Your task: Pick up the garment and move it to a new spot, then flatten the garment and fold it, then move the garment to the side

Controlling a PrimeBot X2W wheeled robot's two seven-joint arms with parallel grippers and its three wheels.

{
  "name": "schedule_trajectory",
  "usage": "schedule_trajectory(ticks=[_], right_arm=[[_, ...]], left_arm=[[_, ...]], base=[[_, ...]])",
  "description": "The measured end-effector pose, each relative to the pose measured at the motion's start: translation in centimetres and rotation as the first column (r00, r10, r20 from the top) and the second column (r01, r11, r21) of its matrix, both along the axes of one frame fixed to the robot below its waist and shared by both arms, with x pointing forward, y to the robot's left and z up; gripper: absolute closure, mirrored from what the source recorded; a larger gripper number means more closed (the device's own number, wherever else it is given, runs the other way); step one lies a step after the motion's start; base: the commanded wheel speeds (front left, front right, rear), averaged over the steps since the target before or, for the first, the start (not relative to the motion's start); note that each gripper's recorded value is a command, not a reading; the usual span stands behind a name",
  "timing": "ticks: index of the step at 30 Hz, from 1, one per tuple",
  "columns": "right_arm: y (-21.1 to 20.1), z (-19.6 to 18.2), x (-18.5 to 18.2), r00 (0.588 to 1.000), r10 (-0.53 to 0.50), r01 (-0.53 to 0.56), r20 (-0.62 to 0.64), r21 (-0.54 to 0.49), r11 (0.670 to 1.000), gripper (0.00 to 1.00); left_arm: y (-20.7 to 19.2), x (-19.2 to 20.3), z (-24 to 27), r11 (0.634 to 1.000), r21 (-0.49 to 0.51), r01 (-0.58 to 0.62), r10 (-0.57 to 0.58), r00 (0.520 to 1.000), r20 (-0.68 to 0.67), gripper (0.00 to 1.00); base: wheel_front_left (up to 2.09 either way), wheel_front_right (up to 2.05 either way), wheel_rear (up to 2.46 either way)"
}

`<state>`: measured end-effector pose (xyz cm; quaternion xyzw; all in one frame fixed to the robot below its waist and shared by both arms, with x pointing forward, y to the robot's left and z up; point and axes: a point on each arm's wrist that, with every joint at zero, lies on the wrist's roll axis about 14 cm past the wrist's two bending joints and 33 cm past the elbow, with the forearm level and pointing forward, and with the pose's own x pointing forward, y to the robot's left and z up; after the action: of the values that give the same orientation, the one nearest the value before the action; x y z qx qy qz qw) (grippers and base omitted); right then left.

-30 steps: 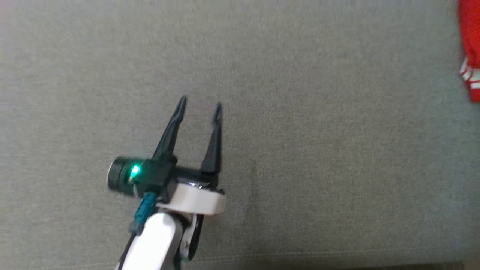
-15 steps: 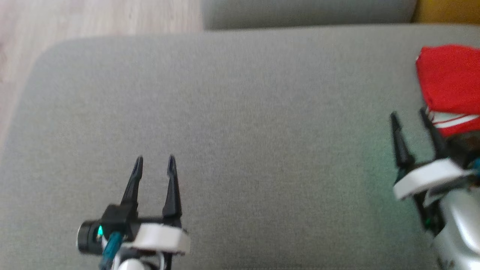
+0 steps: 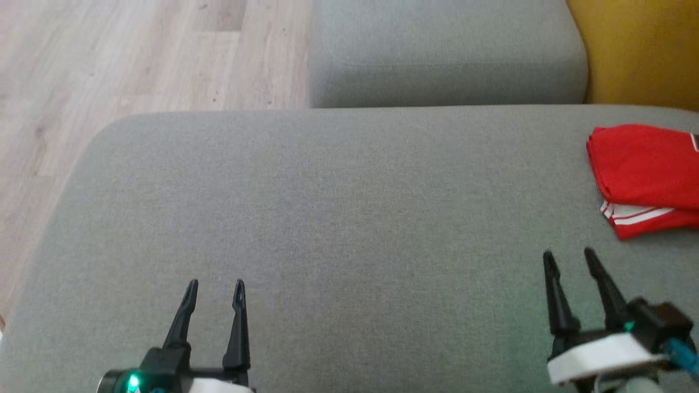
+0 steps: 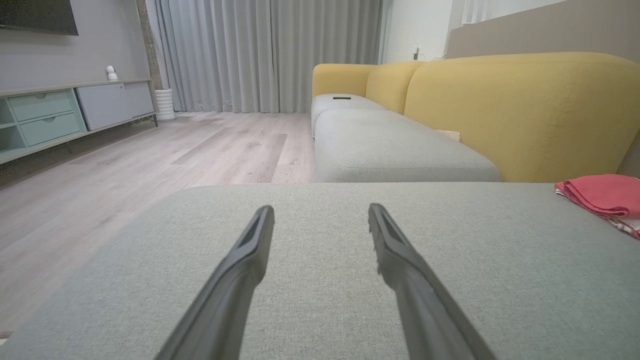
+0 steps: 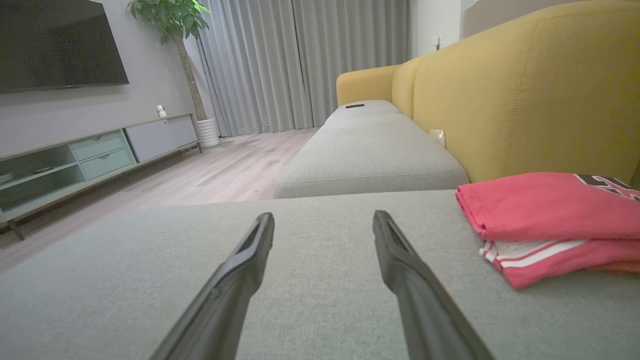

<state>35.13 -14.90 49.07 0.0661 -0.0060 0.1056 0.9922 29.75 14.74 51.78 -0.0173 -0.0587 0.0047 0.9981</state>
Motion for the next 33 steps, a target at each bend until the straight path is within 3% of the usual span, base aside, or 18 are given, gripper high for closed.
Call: schedule_trajectory(ticks=[15,16,22,33], right_arm=[[0.1,-1.4,-2.5,0.999,-0.022,0.023,-0.037,0.007,1.000,0.00],[0.0,-1.6,-2.5,0.999,-0.024,0.024,-0.044,0.007,1.000,1.00],[-0.1,-4.5,-4.0,0.989,-0.033,0.036,-0.142,0.018,0.999,1.00],[-0.8,-4.8,-3.8,0.980,-0.065,0.090,-0.187,0.127,0.988,1.00]], left_arm=[[0.2,-0.5,-0.8,1.000,-0.013,0.005,-0.006,1.000,-0.025,0.00],[0.1,-0.5,-1.1,1.000,-0.010,0.007,-0.007,0.999,-0.033,1.00],[0.2,-1.5,-3.9,1.000,-0.028,-0.001,-0.003,0.992,-0.127,1.00],[0.5,-1.2,-5.0,0.987,-0.162,-0.023,-0.007,0.983,-0.183,1.00]], base=[[0.00,0.00,0.00],[0.00,0.00,0.00],[0.00,0.00,0.00],[0.00,0.00,0.00]])
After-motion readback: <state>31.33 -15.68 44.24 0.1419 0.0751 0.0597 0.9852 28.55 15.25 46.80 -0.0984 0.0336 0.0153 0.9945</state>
